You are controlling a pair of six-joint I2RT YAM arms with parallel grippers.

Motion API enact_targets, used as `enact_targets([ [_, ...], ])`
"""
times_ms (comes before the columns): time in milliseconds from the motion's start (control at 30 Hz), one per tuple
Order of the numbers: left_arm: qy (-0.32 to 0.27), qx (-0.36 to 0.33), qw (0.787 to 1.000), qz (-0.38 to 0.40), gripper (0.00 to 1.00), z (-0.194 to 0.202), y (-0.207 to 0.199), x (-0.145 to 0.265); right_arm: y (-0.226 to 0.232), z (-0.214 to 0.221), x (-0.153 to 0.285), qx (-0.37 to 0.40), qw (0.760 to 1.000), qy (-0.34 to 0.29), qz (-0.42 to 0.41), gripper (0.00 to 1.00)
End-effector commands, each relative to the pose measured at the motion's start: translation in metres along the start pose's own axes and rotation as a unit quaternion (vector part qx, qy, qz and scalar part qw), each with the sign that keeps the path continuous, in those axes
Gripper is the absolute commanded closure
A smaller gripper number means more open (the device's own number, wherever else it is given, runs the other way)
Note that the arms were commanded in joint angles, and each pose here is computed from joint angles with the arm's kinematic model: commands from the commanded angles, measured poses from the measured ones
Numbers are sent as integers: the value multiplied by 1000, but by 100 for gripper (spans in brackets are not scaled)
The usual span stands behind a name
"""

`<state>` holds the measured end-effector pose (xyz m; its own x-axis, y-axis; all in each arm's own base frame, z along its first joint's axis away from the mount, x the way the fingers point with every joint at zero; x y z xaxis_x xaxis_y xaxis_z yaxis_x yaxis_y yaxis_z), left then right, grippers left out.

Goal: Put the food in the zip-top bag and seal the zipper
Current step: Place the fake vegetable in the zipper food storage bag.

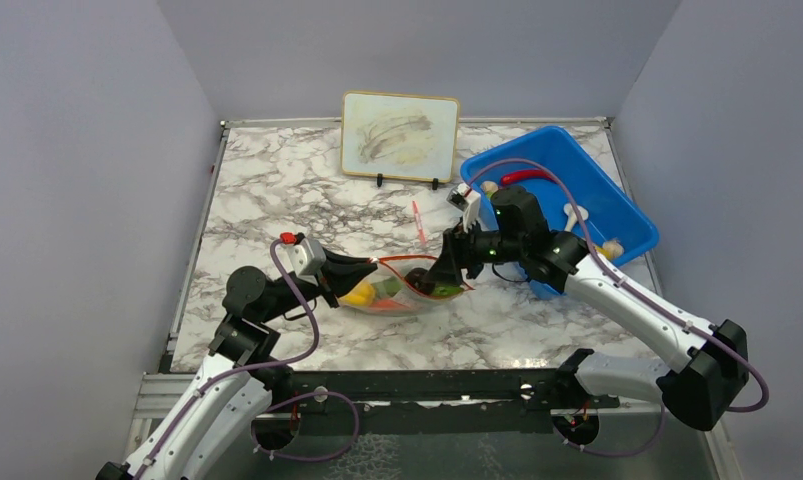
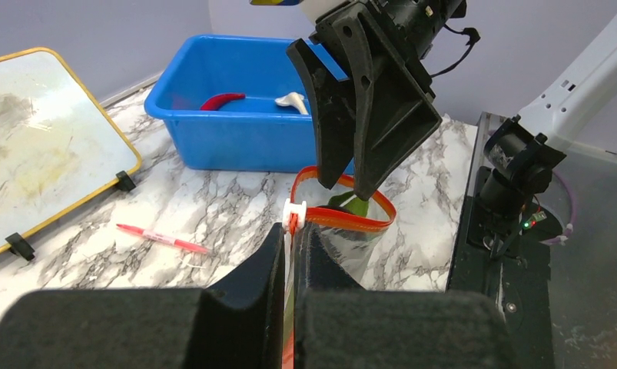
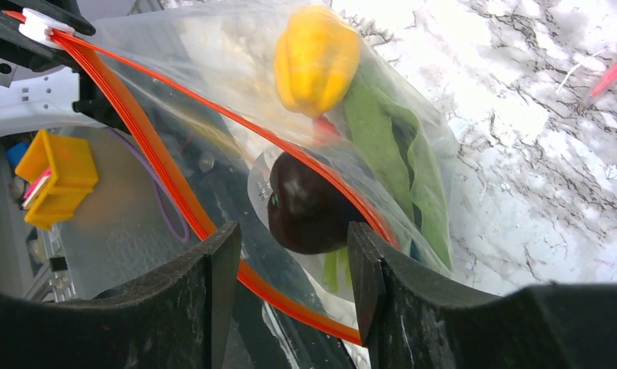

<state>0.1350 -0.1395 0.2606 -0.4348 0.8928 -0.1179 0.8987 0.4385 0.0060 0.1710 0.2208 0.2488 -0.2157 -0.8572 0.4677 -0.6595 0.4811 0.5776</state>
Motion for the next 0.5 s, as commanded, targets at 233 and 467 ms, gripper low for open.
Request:
enact_targets([
  [233,-21,4,1000,2,100,-5,-1,-3,4,2,-2,-13,1000,1,-11,53],
  [467,-33,19,999,6,100,-7,-2,-4,4,4,-12,-37,999,3,-24,58],
])
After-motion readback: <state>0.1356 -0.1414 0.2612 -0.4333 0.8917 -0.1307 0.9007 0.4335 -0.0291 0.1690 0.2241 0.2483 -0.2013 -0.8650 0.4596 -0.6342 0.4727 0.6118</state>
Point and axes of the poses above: each gripper's point midway between its finger pads, its own x axis back along the fingers, its own y axis along the line the jaws close on, z = x × y, the point moved 8 cm from there along x, back along the fingers, and after that the axes turned 5 degrees about -x, right-handed, at the moved point
